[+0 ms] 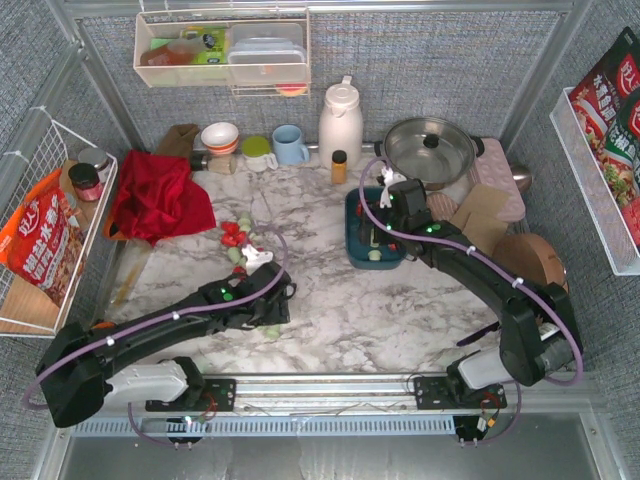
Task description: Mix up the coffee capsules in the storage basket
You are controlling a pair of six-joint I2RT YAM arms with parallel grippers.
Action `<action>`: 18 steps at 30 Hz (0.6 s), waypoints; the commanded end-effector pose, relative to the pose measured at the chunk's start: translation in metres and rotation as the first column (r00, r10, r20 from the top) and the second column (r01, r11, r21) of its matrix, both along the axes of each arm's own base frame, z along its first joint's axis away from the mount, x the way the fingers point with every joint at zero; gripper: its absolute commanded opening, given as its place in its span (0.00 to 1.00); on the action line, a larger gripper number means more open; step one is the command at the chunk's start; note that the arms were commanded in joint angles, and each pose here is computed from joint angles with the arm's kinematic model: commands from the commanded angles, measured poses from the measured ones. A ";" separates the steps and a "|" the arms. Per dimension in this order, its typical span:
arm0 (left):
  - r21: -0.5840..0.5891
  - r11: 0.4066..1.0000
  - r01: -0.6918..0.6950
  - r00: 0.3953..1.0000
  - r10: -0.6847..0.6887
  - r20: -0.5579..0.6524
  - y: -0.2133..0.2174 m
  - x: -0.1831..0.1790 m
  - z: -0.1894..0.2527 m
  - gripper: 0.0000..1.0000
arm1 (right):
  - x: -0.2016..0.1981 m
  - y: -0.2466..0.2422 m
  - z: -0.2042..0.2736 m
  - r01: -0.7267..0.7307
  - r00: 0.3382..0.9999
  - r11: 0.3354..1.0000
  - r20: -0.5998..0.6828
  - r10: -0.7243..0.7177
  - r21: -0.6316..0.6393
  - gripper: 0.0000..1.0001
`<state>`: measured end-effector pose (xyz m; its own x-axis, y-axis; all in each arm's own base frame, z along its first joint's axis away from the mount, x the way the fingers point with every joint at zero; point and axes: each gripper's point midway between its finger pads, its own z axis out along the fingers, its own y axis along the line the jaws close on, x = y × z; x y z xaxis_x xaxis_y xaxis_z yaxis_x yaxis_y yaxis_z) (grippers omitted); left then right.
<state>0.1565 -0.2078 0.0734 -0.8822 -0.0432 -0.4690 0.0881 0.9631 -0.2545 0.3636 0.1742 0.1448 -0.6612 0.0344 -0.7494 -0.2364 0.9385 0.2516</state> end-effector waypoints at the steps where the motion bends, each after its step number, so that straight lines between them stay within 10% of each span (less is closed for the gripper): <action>1: 0.059 0.993 -0.105 0.993 0.108 -0.047 0.007 -0.009 -0.010 0.62 | 0.002 0.008 0.002 -0.014 1.000 0.999 0.006 0.014 0.037 0.70; 18: 0.190 0.980 -0.050 0.993 0.068 -0.092 0.013 -0.016 -0.043 0.52 | 0.002 0.009 -0.009 -0.017 0.999 0.999 -0.026 0.018 0.031 0.70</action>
